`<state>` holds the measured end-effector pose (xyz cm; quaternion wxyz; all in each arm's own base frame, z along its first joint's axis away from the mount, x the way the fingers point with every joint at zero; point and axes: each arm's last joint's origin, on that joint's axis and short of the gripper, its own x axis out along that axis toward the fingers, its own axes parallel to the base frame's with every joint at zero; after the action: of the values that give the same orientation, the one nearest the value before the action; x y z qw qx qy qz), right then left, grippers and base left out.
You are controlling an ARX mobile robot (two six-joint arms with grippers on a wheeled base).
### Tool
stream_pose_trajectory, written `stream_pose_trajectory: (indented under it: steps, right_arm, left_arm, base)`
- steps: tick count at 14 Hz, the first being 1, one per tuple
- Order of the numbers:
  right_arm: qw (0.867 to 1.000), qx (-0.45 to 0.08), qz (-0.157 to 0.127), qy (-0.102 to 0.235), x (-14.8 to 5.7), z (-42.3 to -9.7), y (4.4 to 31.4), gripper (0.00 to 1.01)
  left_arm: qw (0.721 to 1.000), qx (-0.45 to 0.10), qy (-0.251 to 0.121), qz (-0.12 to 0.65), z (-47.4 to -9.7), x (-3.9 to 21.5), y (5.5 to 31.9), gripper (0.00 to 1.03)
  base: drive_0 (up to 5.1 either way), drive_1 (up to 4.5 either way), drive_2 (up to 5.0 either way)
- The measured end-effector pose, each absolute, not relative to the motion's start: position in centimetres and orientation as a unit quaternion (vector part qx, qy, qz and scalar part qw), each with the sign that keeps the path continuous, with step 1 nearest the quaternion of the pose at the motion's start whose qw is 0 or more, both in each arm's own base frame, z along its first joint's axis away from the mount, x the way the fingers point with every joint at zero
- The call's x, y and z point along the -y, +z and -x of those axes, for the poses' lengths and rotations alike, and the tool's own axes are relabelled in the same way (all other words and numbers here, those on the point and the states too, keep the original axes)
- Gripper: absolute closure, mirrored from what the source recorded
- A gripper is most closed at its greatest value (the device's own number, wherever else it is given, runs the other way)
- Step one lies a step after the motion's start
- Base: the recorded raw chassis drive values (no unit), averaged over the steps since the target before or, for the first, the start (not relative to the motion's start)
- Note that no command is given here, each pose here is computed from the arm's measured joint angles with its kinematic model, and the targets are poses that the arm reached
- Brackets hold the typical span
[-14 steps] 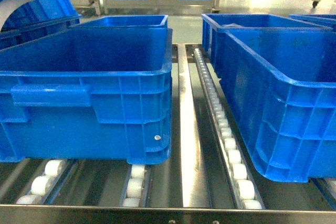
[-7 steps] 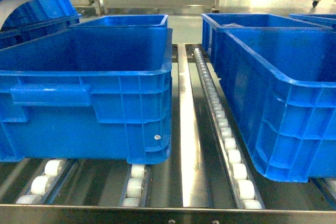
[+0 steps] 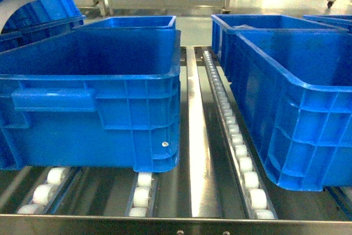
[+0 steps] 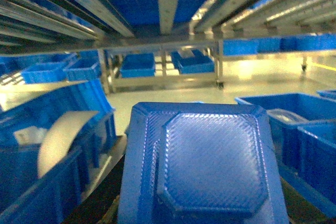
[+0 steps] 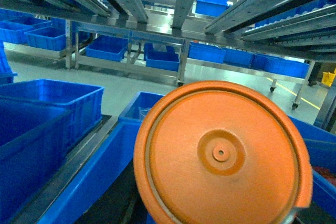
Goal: Sort blue parts and orange caps into right shelf containers
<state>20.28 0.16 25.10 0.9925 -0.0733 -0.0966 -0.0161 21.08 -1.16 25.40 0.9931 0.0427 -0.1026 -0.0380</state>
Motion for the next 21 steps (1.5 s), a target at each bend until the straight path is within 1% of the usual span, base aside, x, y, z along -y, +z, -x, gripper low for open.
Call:
stream_pose_trajectory:
  steps: [1,2,3,4,5,7,8,12,13,14,15,16,17,18,19,20,21]
  right_arm:
    - [0.995,0.066,0.076,-0.011,-0.6,-23.6,25.3,0.58]
    - [0.996,0.034,0.084,-0.013,-1.0,-26.1,24.5,0.58]
    - [0.996,0.002,0.091,-0.015,-1.3,-27.9,23.6,0.58]
    - [0.993,-0.04,0.107,-0.019,-2.2,-31.0,22.0,0.58]
    - [0.992,-0.046,0.111,-0.023,-2.6,-32.4,21.6,0.58]
    - [0.993,-0.043,0.11,-0.031,-3.0,-33.8,21.8,0.58]
    - [0.993,-0.042,0.106,-0.034,-3.1,-34.2,21.6,0.53]
    - [0.993,-0.045,0.105,-0.042,-2.9,-34.6,21.2,0.16]
    - [0.993,-0.044,0.103,-0.043,-2.8,-34.6,21.2,0.03]
    - [0.993,-0.043,0.101,-0.043,-2.8,-34.6,21.3,0.02]
    - [0.993,-0.046,0.097,-0.042,-2.6,-34.6,21.2,0.04]
    - [0.993,-0.045,0.095,-0.043,-2.6,-34.7,21.2,0.03]
    - [0.993,-0.048,0.096,-0.05,-2.4,-34.7,21.2,0.03]
    - [0.993,-0.049,0.097,-0.05,-2.4,-34.7,21.2,0.03]
    - [0.993,-0.051,0.097,-0.05,-2.4,-34.7,21.1,0.03]
    - [0.995,-0.034,0.087,-0.044,-2.2,-34.6,21.2,0.07]
    - [0.998,0.002,0.054,-0.012,-2.1,-33.7,21.3,0.17]
  left_arm:
    - [0.995,0.079,-0.041,-0.042,-24.4,1.3,25.7,0.6]
    - [0.997,0.051,-0.037,-0.042,-27.1,1.4,25.3,0.6]
    - [0.998,0.033,-0.034,-0.041,-29.0,1.6,24.8,0.6]
    - [0.999,0.008,-0.029,-0.033,-32.3,1.8,24.3,0.6]
    - [0.999,0.004,-0.03,-0.026,-33.9,2.1,24.4,0.6]
    - [0.999,0.002,-0.03,-0.017,-35.4,2.5,24.3,0.6]
    - [0.999,-0.002,-0.028,-0.017,-35.7,2.6,23.7,0.6]
    - [0.999,-0.003,-0.027,-0.017,-35.9,2.6,23.2,0.24]
    - [0.999,-0.005,-0.03,-0.017,-35.9,2.7,23.2,0.11]
    - [0.999,-0.005,-0.031,-0.017,-35.9,2.7,23.2,0.03]
    - [0.999,-0.005,-0.034,-0.017,-35.9,2.6,23.2,0.05]
    - [0.999,-0.007,-0.036,-0.017,-35.9,2.6,23.1,0.05]
    - [0.999,-0.017,-0.027,-0.02,-35.9,2.6,22.9,0.05]
    - [0.999,-0.022,-0.011,-0.023,-35.8,2.5,22.8,0.05]
    - [0.999,-0.024,-0.005,-0.026,-35.8,2.4,22.7,0.05]
    - [1.0,-0.016,-0.003,-0.026,-35.7,2.4,22.8,0.07]
    - [1.0,0.002,-0.001,-0.015,-34.7,2.2,22.7,0.17]
  base:
    - [0.0,0.0,0.0]
    - [0.0,0.0,0.0]
    - [0.0,0.0,0.0]
    - [0.0,0.0,0.0]
    - [0.0,0.0,0.0]
    - [0.0,0.0,0.0]
    - [0.0,0.0,0.0]
    - [0.0,0.0,0.0]
    - [0.0,0.0,0.0]
    - [0.0,0.0,0.0]
    - [0.0,0.0,0.0]
    - [0.0,0.0,0.0]
    - [0.0,0.0,0.0]
    - [0.0,0.0,0.0]
    - [0.0,0.0,0.0]
    - [0.0,0.0,0.0]
    - [0.0,0.0,0.0]
